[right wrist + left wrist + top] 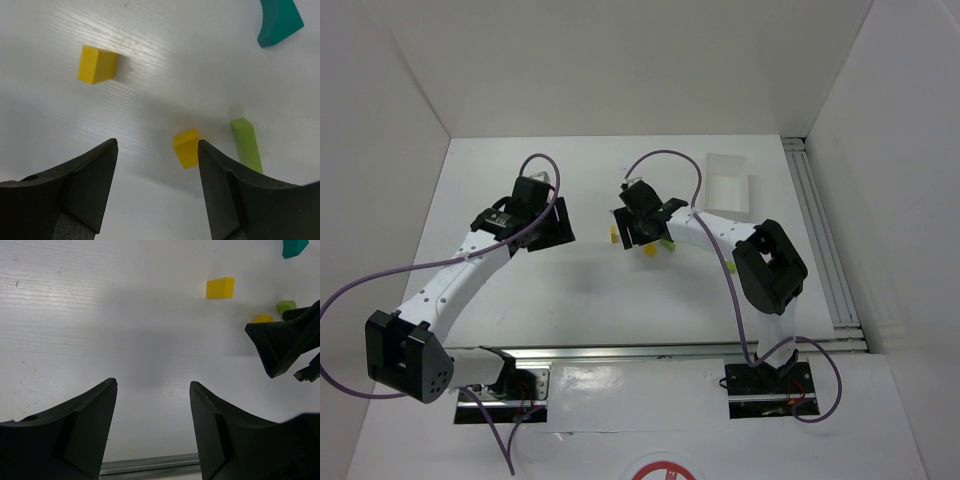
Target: Build the wood block tower
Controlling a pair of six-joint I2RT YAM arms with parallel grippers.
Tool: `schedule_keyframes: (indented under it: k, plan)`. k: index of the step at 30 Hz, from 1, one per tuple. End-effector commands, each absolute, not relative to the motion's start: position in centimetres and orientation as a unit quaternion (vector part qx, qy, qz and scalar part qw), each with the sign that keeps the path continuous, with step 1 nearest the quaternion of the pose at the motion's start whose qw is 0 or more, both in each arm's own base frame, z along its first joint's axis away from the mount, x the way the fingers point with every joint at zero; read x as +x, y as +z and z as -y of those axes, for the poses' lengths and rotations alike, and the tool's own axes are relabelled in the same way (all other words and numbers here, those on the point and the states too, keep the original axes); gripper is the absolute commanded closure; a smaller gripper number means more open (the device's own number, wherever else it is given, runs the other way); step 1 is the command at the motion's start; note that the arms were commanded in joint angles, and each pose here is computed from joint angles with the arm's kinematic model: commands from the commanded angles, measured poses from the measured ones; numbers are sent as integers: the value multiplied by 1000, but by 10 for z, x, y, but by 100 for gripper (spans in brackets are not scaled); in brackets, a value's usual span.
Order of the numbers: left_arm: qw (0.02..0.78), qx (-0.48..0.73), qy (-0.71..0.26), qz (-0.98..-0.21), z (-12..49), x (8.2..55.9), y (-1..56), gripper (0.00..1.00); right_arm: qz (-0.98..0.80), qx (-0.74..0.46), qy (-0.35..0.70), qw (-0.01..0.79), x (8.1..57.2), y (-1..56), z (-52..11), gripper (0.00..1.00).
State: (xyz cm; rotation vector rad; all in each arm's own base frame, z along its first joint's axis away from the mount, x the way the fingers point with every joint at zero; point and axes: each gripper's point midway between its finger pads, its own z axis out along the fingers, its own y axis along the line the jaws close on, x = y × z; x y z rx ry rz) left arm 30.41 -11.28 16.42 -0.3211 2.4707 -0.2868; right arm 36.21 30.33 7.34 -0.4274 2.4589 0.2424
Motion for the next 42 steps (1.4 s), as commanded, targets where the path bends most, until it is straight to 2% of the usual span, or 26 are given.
schedule_keyframes:
  k: [1, 8, 13, 19, 26, 27, 36, 42]
  plan:
    - [319, -114, -112, -934, 112, 304, 169, 28, -936, -163, 61, 305, 359, 61, -284, 28]
    - [314, -107, -119, -936, 116, 308, 167, 28, -941, -178, 54, 284, 349, 44, -278, 26]
    - [314, -107, -119, -936, 116, 308, 167, 28, -943, -179, 53, 275, 357, 31, -272, 35]
    - [311, -102, -116, -938, 116, 308, 164, 29, -944, -171, 41, 279, 363, 30, -267, 38]
    - [311, -102, -116, -938, 116, 308, 164, 29, -942, -174, 54, 280, 358, 37, -268, 63]
    - [311, -102, -116, -938, 116, 308, 164, 29, -943, -171, 61, 277, 357, 37, -270, 64]
    - [310, -107, -117, -937, 117, 308, 164, 29, -956, 13, 98, 275, 361, 34, -299, 64]
    - [316, -108, -115, -935, 114, 306, 170, 29, -952, 52, 126, 275, 364, 37, -316, 61]
